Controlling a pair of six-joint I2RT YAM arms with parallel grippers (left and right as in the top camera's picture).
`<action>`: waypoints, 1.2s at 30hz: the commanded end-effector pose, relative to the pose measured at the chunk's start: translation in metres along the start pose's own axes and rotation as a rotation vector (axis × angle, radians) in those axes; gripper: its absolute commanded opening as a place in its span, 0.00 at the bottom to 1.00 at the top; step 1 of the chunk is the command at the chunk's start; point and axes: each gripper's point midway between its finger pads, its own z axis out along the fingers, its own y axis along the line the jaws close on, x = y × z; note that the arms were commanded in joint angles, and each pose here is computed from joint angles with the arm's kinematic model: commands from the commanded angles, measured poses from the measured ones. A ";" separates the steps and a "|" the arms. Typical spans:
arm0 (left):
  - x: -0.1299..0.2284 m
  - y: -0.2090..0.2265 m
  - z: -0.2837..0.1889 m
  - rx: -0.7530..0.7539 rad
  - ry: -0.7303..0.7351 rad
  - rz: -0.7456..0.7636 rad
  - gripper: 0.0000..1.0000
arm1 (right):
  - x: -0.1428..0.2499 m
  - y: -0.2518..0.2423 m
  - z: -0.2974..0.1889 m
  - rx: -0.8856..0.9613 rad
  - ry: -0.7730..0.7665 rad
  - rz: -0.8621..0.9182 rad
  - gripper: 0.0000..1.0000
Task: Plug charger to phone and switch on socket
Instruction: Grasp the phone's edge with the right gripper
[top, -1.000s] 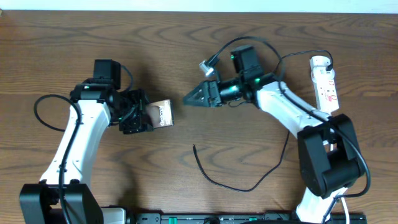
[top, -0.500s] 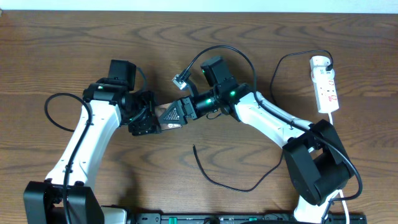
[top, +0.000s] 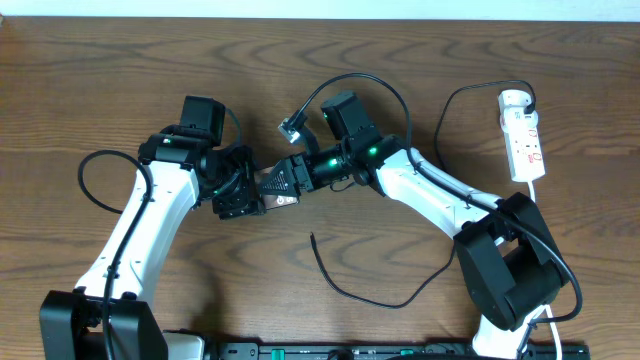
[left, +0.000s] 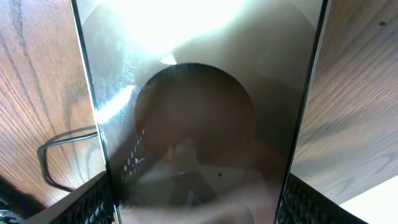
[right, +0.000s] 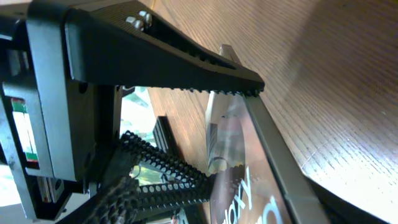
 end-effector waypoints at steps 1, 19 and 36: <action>0.009 0.002 -0.005 0.003 0.043 -0.004 0.07 | 0.001 0.006 0.007 -0.006 0.011 -0.011 0.63; 0.020 -0.004 -0.005 0.019 0.098 0.014 0.07 | 0.001 0.002 0.007 0.011 0.008 -0.004 0.44; 0.020 -0.005 -0.006 0.028 0.100 0.035 0.07 | 0.001 -0.004 0.007 0.042 0.002 0.008 0.22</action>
